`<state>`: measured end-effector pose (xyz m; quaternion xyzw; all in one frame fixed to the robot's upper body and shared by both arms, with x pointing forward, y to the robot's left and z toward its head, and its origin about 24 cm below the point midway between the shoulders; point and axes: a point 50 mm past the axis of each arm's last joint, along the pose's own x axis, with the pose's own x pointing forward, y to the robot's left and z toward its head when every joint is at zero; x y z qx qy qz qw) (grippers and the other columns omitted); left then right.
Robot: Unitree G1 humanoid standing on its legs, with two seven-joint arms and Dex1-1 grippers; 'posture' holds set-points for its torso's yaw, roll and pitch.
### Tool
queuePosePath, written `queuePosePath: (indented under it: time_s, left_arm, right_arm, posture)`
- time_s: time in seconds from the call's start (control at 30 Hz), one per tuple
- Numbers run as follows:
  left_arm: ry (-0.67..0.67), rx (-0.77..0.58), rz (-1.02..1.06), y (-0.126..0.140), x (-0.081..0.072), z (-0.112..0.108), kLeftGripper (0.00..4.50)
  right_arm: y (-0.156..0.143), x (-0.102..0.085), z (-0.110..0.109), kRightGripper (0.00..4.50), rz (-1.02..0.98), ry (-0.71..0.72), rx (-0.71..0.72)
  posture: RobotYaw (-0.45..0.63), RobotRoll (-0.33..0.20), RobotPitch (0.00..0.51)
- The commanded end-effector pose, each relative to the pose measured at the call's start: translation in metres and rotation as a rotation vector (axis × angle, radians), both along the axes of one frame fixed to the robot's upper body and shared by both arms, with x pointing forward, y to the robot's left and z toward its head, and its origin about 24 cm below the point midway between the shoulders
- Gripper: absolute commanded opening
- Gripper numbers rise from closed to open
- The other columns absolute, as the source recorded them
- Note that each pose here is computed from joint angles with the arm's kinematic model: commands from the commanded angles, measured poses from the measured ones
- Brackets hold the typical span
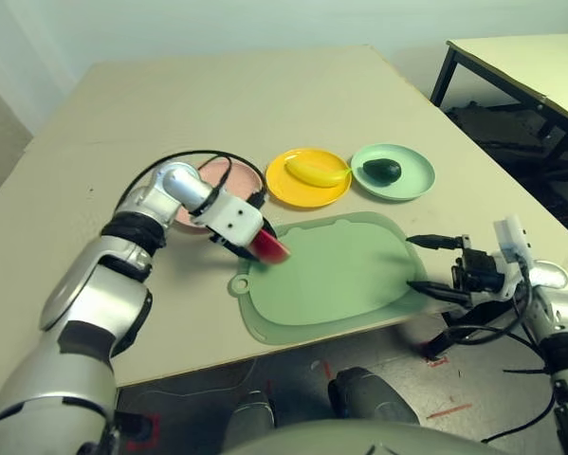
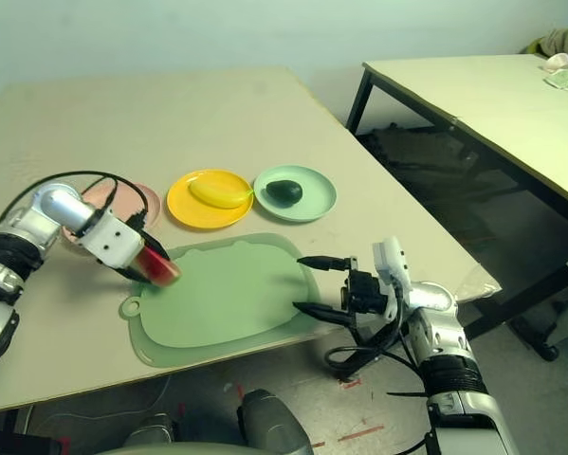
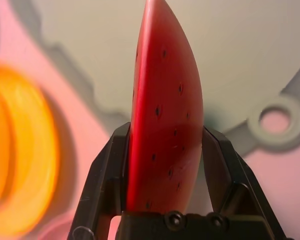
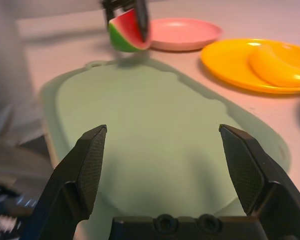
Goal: Place the fruits into color-matched plates.
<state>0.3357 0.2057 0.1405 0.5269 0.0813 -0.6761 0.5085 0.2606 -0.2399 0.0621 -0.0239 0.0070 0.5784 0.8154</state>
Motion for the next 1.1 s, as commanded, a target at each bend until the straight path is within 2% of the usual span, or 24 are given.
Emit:
queuePosePath:
  time_s: [0.03, 0.2, 0.4, 0.67, 0.9, 1.1]
  left_arm:
    - [-0.064, -0.007, 0.136, 0.016, 0.008, 0.007, 2.25]
    - [-0.145, 0.019, 0.344, 0.042, 0.016, 0.009, 2.25]
    - [-0.231, 0.061, 0.569, 0.063, 0.025, 0.005, 2.25]
    - [-0.228, 0.137, 0.668, 0.076, 0.02, -0.016, 2.25]
    - [-0.211, 0.126, 0.662, 0.073, 0.02, -0.021, 4.47]
    - [-0.222, 0.118, 0.654, 0.073, 0.021, -0.017, 4.47]
  right_arm:
    - [0.005, 0.001, 0.0, 4.5, -0.038, 0.0, 0.014]
    - [0.012, -0.008, -0.006, 4.5, 0.002, 0.02, 0.004]
    - [0.01, -0.008, -0.006, 4.5, -0.007, 0.006, -0.031]
    - [0.013, -0.011, -0.007, 4.5, -0.003, 0.012, -0.046]
    - [0.015, -0.013, -0.006, 4.5, 0.004, 0.021, -0.049]
    - [0.014, -0.01, -0.006, 4.5, -0.001, 0.022, -0.049]
  posture:
    - [-0.25, 0.0, 0.01]
    - [-0.24, 0.0, 0.012]
    - [-0.25, 0.0, 0.018]
    - [-0.27, 0.0, 0.023]
    - [-0.26, 0.0, 0.025]
    - [-0.26, 0.0, 0.024]
